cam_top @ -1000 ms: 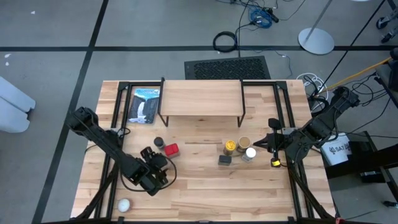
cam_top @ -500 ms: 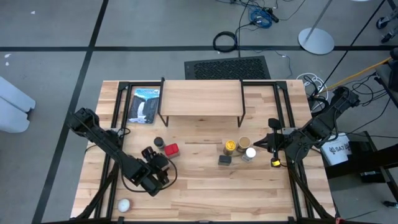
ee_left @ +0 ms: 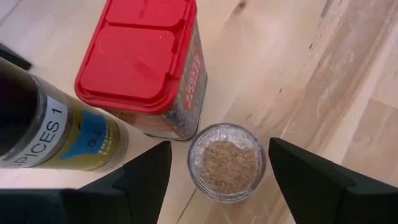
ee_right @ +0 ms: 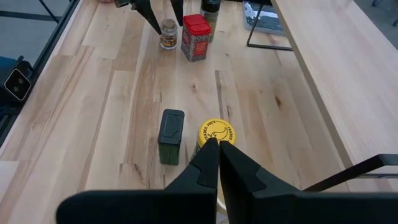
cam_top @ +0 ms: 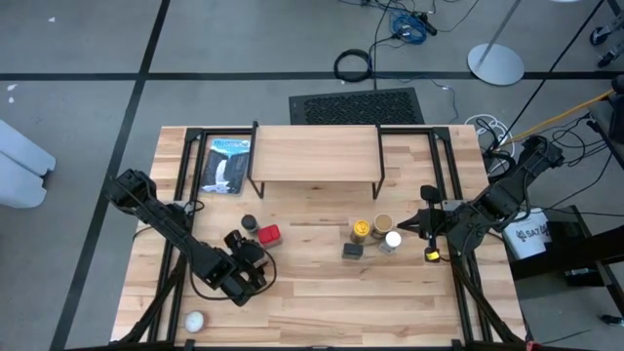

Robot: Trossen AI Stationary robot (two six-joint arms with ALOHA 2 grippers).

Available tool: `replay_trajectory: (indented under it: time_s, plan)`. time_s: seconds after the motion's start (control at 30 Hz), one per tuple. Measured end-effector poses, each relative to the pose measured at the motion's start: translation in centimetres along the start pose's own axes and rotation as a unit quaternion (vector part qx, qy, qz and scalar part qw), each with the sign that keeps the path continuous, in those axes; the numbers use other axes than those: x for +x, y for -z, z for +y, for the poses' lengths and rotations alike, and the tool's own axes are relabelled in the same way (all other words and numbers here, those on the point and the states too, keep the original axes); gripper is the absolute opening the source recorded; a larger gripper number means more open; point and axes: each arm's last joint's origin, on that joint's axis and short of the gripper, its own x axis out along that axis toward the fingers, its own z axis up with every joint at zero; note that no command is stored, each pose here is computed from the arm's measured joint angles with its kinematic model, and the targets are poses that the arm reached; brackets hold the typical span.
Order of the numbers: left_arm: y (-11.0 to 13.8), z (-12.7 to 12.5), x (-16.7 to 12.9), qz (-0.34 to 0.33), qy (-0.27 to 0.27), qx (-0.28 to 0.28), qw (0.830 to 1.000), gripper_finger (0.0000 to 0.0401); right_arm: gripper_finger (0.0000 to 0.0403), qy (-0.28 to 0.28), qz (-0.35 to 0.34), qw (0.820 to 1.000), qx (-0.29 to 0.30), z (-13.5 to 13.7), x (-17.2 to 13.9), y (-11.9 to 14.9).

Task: Shelf spices
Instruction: Put the brown seasoning bottle on the shelf

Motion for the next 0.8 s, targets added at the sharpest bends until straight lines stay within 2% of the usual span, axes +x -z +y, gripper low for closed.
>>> replay_trajectory:
  time_s: [0.5, 0.8]
  plan:
    - [-0.66, -0.23, 0.45, -0.003, 0.015, 0.009, 1.0, 0.0279, 0.0, 0.0, 0.0, 1.0, 0.0, 0.0, 0.0, 0.0]
    - [-0.53, -0.3, 0.44, 0.017, 0.026, 0.005, 1.0, 0.0279, 0.0, 0.0, 0.0, 1.0, 0.0, 0.0, 0.0, 0.0]
